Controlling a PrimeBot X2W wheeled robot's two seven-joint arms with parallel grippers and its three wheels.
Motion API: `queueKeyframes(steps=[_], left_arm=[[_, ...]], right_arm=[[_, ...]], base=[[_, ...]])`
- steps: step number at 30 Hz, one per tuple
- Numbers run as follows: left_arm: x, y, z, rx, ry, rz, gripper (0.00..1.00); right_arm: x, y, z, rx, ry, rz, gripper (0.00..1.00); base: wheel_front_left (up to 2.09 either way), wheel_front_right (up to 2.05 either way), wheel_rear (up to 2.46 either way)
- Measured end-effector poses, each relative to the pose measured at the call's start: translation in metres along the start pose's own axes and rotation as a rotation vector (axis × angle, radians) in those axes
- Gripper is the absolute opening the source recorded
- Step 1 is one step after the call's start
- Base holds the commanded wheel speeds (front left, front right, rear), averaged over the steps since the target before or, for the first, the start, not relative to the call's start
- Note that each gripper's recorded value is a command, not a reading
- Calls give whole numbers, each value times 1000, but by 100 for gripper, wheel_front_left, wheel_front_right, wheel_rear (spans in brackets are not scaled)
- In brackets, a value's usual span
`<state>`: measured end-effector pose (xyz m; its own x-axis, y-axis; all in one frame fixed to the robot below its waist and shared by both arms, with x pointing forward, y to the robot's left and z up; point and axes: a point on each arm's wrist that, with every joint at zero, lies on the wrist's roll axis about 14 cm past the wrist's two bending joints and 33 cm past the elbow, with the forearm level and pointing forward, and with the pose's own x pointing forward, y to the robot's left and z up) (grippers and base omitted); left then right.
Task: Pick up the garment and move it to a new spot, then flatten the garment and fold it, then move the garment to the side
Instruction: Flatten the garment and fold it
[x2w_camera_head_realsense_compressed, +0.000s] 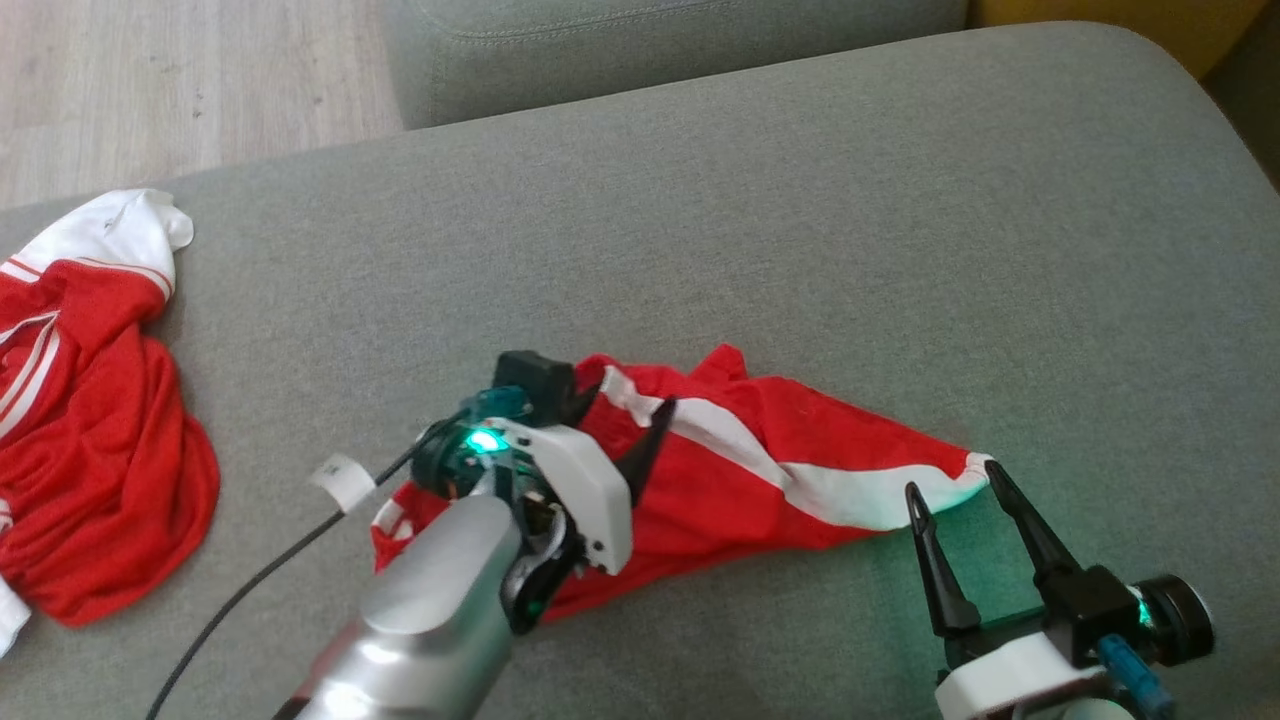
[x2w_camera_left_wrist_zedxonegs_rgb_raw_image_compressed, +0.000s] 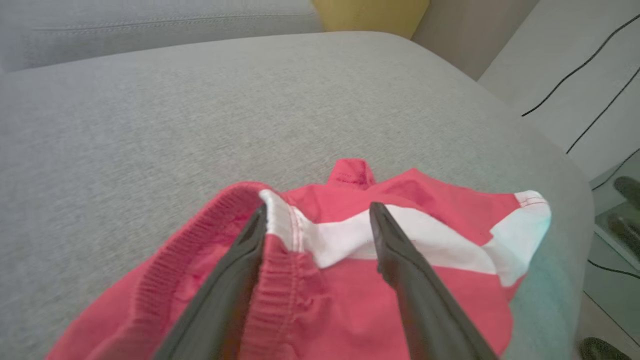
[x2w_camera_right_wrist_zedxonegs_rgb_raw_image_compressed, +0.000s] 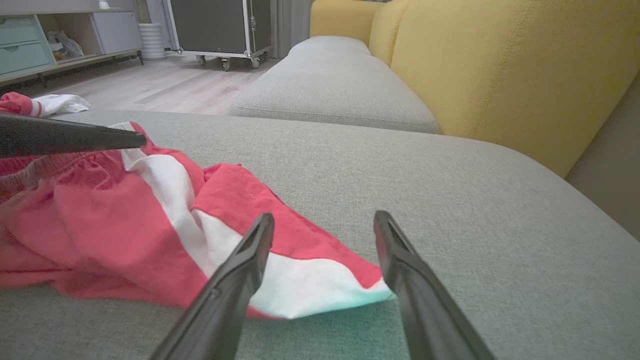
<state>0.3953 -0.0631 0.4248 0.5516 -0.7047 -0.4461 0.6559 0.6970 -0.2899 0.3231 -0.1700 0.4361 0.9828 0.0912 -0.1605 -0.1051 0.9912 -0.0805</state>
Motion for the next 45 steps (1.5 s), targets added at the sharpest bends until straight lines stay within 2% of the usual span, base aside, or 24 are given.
queueKeyframes(steps=[4, 9, 10, 11, 13, 15, 16, 17, 23, 26, 29, 33, 37, 45], left_arm=[[1, -11, 3, 19, -7, -33, 100], [0, -9, -3, 73, 28, -22, 100], [0, -9, -3, 74, 28, -18, 94], [0, -8, -2, 73, 24, -15, 81], [0, -8, 2, 71, 5, -8, 71], [0, -5, 6, 60, -15, 4, 37], [0, -4, 9, 49, -28, 8, 3], [-1, -3, 9, 45, -31, 10, 0], [-4, 1, 14, 32, -60, 26, 0], [-10, 11, 33, -16, -158, 44, 0], [-25, 34, 48, -41, -224, 89, 0], [-50, 75, 57, -19, -259, 185, 0], [-73, 106, 60, 14, -270, 279, 0], [-88, 116, 47, 12, -267, 298, 0]], right_arm=[[0, 0, 0, 8, -1, 1, 100], [-1, 2, 2, 10, -6, 3, 100], [-1, 2, 2, 13, -7, 2, 100], [-1, 1, 2, 17, -9, 1, 100], [-1, 1, 3, 17, -11, 0, 100], [-2, 1, 3, 17, -11, -1, 100], [-2, 1, 3, 17, -12, -1, 100], [-2, 1, 3, 17, -12, -1, 100], [-1, 2, 5, 16, -17, 2, 100], [0, 1, 4, 16, -17, 2, 100], [3, 2, 5, 23, -19, 6, 100], [8, 1, 5, 25, -18, 9, 100], [10, 4, 2, 70, -12, 13, 100], [31, 17, -1, 223, 0, 39, 100]], base=[[0, 0, 0], [0, 0, 0], [0, 0, 0], [0, 0, 0], [0, 0, 0], [0, 0, 0], [0, 0, 0], [0, 0, 0], [0, 0, 0], [0, 0, 0], [0, 0, 0], [0, 0, 0], [0, 0, 0], [0, 0, 0]])
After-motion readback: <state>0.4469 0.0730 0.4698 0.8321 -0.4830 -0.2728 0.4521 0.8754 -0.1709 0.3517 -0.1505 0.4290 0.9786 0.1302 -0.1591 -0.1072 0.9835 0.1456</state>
